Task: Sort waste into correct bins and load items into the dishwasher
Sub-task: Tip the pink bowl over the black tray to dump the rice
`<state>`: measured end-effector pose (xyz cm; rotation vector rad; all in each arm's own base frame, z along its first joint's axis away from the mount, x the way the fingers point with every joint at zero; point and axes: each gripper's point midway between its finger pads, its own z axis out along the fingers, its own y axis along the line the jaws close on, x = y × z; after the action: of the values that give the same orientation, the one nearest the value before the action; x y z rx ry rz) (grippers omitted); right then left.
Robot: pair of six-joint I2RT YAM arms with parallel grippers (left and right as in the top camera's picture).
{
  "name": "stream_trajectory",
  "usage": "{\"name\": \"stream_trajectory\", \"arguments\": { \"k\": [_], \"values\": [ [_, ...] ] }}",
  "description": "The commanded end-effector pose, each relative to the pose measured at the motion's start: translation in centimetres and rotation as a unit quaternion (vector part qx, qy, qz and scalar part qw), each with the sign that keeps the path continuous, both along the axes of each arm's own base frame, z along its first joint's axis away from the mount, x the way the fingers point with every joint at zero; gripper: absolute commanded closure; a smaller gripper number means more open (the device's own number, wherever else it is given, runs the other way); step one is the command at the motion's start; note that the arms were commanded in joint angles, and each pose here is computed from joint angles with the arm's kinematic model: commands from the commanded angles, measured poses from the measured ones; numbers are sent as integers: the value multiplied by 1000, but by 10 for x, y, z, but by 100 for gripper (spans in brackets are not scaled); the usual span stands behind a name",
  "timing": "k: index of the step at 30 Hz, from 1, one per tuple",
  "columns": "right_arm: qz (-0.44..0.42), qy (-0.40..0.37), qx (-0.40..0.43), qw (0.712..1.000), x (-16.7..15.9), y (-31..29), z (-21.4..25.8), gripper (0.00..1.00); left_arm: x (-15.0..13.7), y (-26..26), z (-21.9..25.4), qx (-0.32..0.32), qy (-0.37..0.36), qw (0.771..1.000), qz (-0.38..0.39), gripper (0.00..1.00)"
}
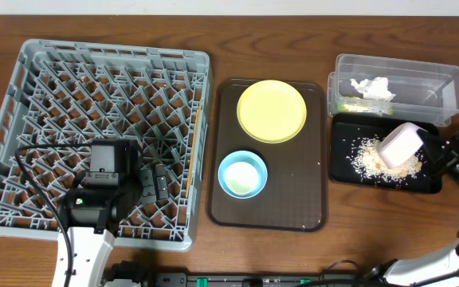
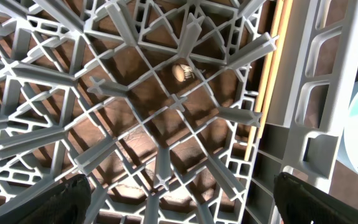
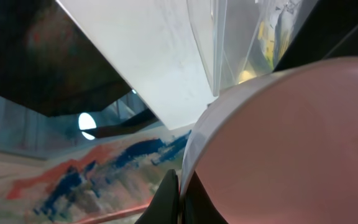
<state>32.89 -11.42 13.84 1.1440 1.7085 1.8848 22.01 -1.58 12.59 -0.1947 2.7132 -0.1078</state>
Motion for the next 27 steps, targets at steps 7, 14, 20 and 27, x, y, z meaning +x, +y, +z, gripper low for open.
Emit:
{"name": "stream_trajectory", "arguments": {
  "k": [7,14,20,27],
  "values": [
    [-8,38,75,996,6,-10,4,99,3,0,6,-4,-6,1000,2,4],
    [16,-24,5,1000,11,4,4,99,3,0,6,-4,-6,1000,2,4],
    [83,-57,-25,995,19,52,6,99,3,0,6,-4,-6,1000,2,4],
    [158,-133,-89,974,23,106,27,99,4,0,6,-3,-7,1000,2,4]
  ]
}}
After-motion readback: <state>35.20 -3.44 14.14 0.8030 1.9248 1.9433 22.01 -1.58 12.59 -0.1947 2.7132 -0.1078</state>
